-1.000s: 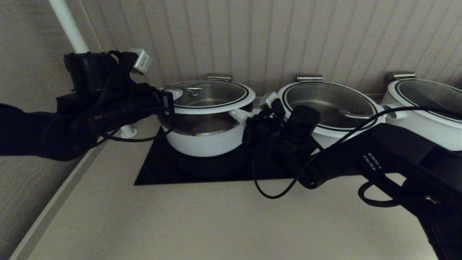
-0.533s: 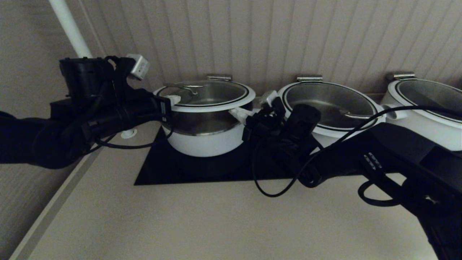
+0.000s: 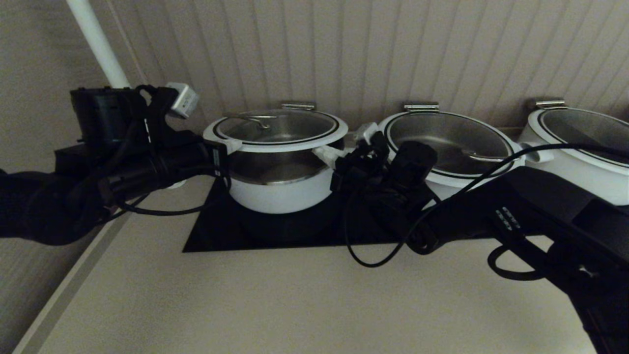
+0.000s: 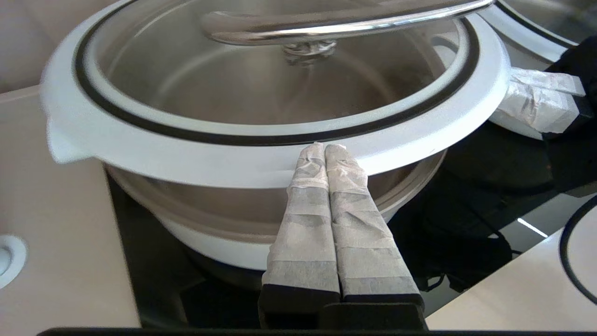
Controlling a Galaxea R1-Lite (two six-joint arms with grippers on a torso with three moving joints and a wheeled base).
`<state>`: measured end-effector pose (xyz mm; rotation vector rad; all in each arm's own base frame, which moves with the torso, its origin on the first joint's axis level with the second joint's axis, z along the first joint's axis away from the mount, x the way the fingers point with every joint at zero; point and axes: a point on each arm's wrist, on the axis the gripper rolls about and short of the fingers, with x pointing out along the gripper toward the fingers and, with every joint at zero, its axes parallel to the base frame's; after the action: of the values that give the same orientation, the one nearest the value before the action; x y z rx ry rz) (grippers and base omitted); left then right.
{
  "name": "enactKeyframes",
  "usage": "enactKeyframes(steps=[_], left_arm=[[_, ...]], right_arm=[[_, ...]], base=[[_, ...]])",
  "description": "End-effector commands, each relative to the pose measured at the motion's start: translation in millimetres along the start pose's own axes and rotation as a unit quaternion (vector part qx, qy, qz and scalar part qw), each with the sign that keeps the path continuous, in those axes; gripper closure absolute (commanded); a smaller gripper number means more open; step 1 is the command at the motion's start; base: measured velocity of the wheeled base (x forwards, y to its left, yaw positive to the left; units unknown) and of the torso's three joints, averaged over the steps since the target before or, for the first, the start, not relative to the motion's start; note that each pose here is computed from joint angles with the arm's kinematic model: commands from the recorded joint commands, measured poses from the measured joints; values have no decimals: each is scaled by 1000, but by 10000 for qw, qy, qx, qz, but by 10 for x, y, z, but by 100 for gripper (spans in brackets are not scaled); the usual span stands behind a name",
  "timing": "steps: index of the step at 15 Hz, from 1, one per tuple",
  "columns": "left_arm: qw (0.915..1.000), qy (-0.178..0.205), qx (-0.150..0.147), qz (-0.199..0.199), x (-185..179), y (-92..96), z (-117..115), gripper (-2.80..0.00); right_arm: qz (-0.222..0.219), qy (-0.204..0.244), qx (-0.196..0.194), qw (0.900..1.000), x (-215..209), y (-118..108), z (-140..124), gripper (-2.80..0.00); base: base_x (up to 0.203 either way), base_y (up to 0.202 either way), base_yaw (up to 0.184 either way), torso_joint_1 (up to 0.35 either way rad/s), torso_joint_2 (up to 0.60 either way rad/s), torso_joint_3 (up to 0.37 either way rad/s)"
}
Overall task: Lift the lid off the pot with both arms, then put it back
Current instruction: Hold the pot lid with the right arm
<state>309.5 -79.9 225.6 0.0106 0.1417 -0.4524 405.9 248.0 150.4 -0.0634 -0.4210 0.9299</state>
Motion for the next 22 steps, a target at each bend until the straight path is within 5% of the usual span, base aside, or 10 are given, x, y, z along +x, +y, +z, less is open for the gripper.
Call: enactKeyframes(steps=[1,11,22], left_arm=[[10000,-52,6,45,-49,18,19,0],[9996,-255,47,81,-386,-42,113,0],[9999,-109,31,63,-807,-147,-68,0]], right_arm=[[15,-2,-10,10000,9,-3,24,0],[-60,-40,-60,10000,14,-89,51,0],[-65,-99,-88,9999,60,-116,111,0]], base=[[0,0,0,0,0,0],[0,0,0,0,0,0],[0,0,0,0,0,0]])
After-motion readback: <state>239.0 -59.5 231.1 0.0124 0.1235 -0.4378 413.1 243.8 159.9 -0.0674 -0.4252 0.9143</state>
